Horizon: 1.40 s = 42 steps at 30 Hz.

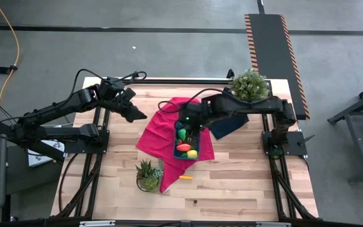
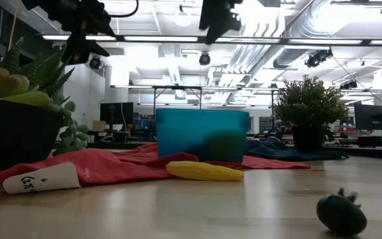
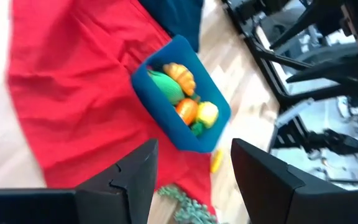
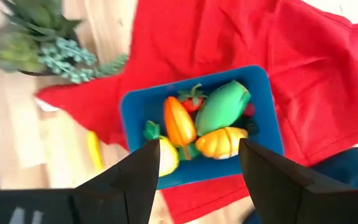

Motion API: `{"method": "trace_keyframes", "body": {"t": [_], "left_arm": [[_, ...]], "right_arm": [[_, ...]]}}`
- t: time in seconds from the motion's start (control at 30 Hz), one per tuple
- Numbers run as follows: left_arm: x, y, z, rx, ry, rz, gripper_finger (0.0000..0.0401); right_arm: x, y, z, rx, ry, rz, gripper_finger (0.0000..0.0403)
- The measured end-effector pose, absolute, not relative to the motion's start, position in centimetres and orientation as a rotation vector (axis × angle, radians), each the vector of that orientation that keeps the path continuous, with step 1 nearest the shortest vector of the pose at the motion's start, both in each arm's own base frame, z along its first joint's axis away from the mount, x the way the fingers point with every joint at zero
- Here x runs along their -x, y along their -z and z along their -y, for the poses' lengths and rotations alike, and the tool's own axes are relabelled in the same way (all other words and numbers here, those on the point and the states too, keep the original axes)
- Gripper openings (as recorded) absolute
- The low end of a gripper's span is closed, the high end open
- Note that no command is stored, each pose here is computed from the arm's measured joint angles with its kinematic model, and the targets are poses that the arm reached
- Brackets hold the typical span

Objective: Pick and placing Produce into tupperware
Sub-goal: Put the corn into the blue bin

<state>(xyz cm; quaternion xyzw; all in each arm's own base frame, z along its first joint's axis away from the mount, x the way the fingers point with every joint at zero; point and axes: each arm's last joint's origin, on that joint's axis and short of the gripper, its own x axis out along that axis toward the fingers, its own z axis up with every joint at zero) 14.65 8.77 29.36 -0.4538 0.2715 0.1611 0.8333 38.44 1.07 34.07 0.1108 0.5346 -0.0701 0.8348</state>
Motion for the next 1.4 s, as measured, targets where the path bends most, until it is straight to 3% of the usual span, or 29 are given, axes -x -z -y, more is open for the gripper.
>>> {"method": "trace_keyframes", "body": {"t": [0.47, 0.87, 1.1, 1.4], "left_arm": [[-14.6, -29.7, -8.0, 1.034, -0.101, -0.594, 0.0193], [-14.5, -30.4, -6.1, 0.967, -0.042, -0.598, 0.0193], [-15.2, -30.3, -4.7, 0.982, -0.113, -0.628, 0.0193], [-16.1, -30.5, -2.0, 1.058, -0.1, -0.656, 0.0193]], "right_arm": [[-37.7, -35.4, -6.3, -0.285, 0.087, -1.06, 0.0211], [-35.8, -35.3, -13.4, -0.299, -0.023, -1.092, 0.0211], [-35.8, -32.6, -17.6, -0.237, -0.068, -1.174, 0.0211], [-36.6, -29.2, -20.7, -0.136, 0.063, -1.157, 0.0211]]}}
